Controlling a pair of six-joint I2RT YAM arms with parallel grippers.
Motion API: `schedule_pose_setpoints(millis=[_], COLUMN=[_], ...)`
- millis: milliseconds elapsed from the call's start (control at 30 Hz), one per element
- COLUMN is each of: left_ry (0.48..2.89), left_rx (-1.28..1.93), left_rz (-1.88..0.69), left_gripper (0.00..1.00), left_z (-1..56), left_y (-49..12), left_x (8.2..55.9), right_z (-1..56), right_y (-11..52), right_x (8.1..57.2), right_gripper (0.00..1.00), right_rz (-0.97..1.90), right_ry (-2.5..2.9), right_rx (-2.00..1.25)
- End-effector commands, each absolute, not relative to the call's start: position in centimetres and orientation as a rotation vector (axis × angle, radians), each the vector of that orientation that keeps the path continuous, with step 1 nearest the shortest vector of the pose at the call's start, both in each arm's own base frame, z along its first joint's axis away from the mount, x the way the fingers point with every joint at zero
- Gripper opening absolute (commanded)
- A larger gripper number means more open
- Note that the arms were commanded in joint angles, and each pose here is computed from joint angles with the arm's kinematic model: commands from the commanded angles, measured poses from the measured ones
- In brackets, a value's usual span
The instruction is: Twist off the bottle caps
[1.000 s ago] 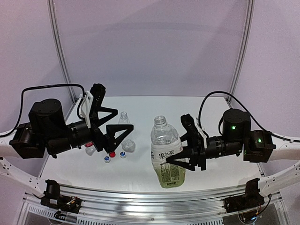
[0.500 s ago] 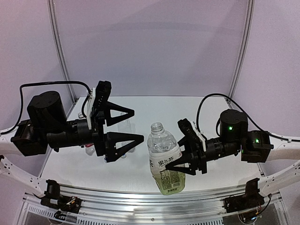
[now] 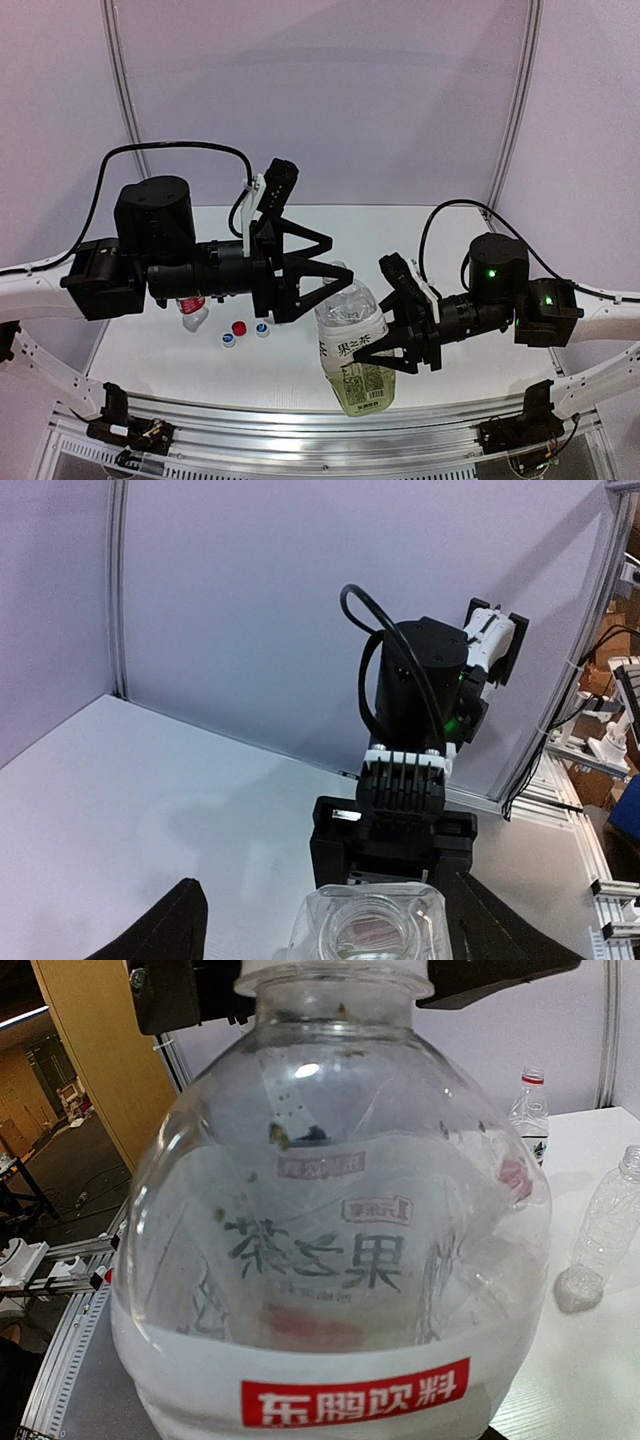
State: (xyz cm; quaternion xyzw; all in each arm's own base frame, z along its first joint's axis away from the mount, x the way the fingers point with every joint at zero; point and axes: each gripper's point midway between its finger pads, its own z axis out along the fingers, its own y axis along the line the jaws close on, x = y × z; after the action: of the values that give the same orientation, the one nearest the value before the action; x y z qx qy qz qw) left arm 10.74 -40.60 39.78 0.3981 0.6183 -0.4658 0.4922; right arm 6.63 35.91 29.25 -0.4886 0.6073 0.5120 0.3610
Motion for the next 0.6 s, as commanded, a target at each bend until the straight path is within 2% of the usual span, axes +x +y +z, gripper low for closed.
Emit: schedule_pose_setpoints(millis=[0,67,267,367,400,567], left_ry=[1.500,1.509,1.522,1.528,1.530,1.539], left_rx=[0.963,0.967,0.976,0.976,0.974,0.959], left_rz=[-1.199,-1.196,-1.205,-1.205,-1.202,-1.193], left_gripper=[0.76,0.70,0.44,0.37,0.35,0.34], left_z=[40.83,40.55,40.20,40.04,39.95,39.87], left_y=[-41.15,-41.27,-41.55,-41.59,-41.60,-41.49], left_x=[10.42,10.49,10.54,10.57,10.66,10.96], right_z=[29.81,29.83,29.89,29.86,29.91,30.02], right_y=[35.87,35.87,35.85,35.79,35.77,35.68], right_x=[6.41,6.42,6.53,6.61,6.63,6.80], right_gripper=[0.12,0.12,0.13,0.16,0.19,0.56], right_rz=[1.334,1.333,1.329,1.323,1.322,1.316], right_ry=[1.536,1.536,1.534,1.537,1.537,1.541], right_rx=[-1.260,-1.258,-1.253,-1.248,-1.246,-1.231])
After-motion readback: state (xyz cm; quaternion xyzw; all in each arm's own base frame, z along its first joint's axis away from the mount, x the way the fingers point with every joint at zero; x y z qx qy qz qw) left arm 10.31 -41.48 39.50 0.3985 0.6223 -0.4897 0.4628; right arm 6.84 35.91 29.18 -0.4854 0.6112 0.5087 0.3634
